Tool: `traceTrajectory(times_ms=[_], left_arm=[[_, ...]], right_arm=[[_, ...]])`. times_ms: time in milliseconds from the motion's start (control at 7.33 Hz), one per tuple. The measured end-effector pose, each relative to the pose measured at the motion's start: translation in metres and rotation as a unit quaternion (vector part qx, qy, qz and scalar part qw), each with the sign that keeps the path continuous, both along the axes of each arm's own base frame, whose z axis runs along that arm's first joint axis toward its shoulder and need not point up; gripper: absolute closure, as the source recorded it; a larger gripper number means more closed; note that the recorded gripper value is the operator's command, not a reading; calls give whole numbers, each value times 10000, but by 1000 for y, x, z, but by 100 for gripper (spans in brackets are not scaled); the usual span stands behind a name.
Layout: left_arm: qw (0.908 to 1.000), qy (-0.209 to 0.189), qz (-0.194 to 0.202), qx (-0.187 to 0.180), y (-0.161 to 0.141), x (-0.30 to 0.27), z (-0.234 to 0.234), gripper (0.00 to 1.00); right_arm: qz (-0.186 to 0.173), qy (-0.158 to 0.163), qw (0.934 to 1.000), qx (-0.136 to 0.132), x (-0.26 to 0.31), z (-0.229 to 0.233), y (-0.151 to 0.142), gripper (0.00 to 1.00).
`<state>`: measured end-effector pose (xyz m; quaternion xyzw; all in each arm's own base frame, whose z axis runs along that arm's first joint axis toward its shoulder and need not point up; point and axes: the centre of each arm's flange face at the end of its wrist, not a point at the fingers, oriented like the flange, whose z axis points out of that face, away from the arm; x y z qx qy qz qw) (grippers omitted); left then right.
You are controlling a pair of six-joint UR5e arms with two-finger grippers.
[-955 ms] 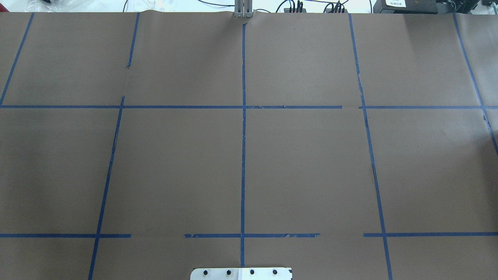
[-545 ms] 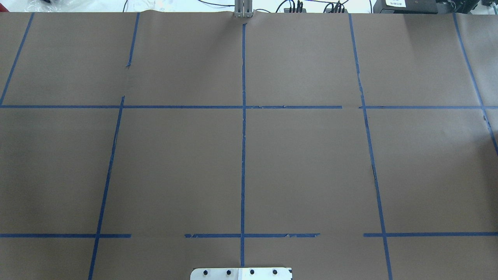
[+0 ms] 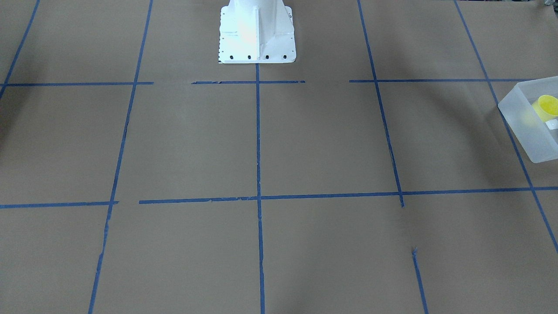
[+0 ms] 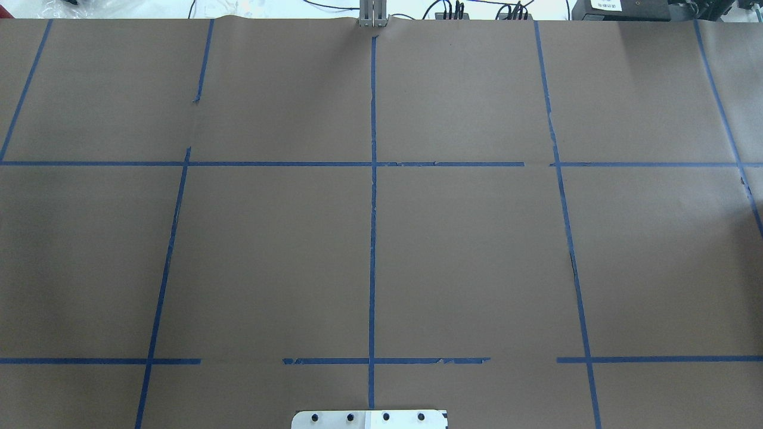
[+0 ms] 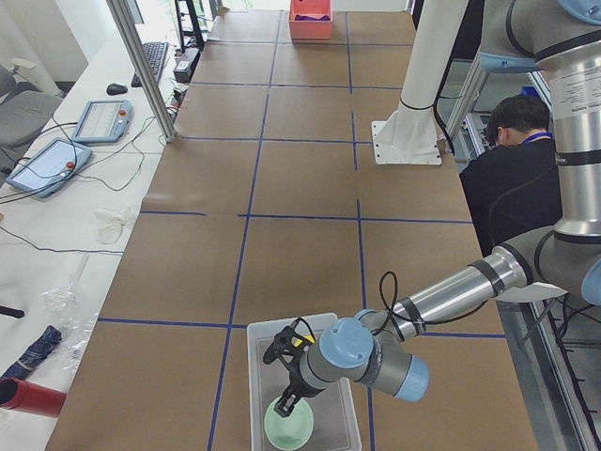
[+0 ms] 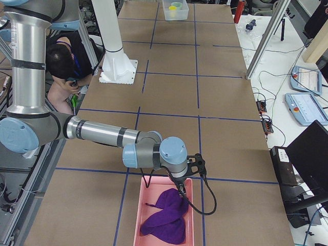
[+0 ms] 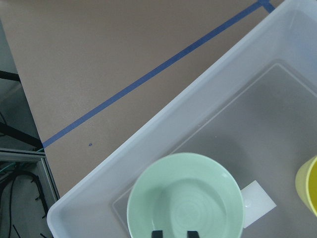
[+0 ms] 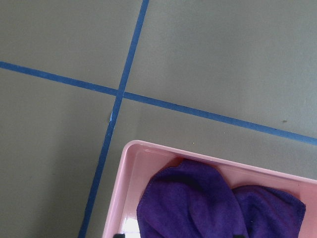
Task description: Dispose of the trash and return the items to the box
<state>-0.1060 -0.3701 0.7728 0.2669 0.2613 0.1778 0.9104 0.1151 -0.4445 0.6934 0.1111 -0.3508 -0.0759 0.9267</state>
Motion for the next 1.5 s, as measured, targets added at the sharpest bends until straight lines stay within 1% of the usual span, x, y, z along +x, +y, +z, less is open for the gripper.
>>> traceTrajectory(times_ms=[136, 273, 409, 545, 682, 818, 955, 1091, 1227, 1364, 1500], left_arm=[[9998, 111, -134, -32, -19, 5, -37, 0], [9994, 199, -204, -197, -44, 11, -89, 0], [9982, 272, -292, -447, -64, 15, -140, 0], [9962, 335, -406, -700, -74, 16, -178, 0], [9950, 335, -404, -847, -77, 18, -190, 0], [9930, 314, -309, -1100, -76, 24, -185, 0], [9861, 366, -201, -1608, -73, 31, -169, 0], [9769, 498, -123, -2077, -66, 36, -152, 0], [9698, 620, -83, -2358, -56, 39, -140, 0], [9645, 746, -58, -2533, -47, 40, -131, 0], [9607, 879, -29, -2633, -41, 42, -127, 0]], right_arm=[[9, -7, 10000, 11, 0, -2, -1, 22], [31, -30, 10000, 36, 0, -7, -3, 22], [62, -82, 9999, 68, -1, -16, -5, 1], [46, -127, 9999, 91, -4, -23, -8, 0], [-26, -120, 9999, 58, -13, -24, -9, 0], [-103, -57, 9999, -34, -20, -20, -8, 0], [-146, 29, 9998, -133, -24, -13, -2, 0], [-162, 66, 9997, -198, -26, -9, 1, 0], [-180, 26, 9993, -334, -28, -8, 2, 0], [-198, -91, 9982, -566, -30, -13, 0, 0], [-215, -172, 9972, -697, -31, -23, 2, 0]])
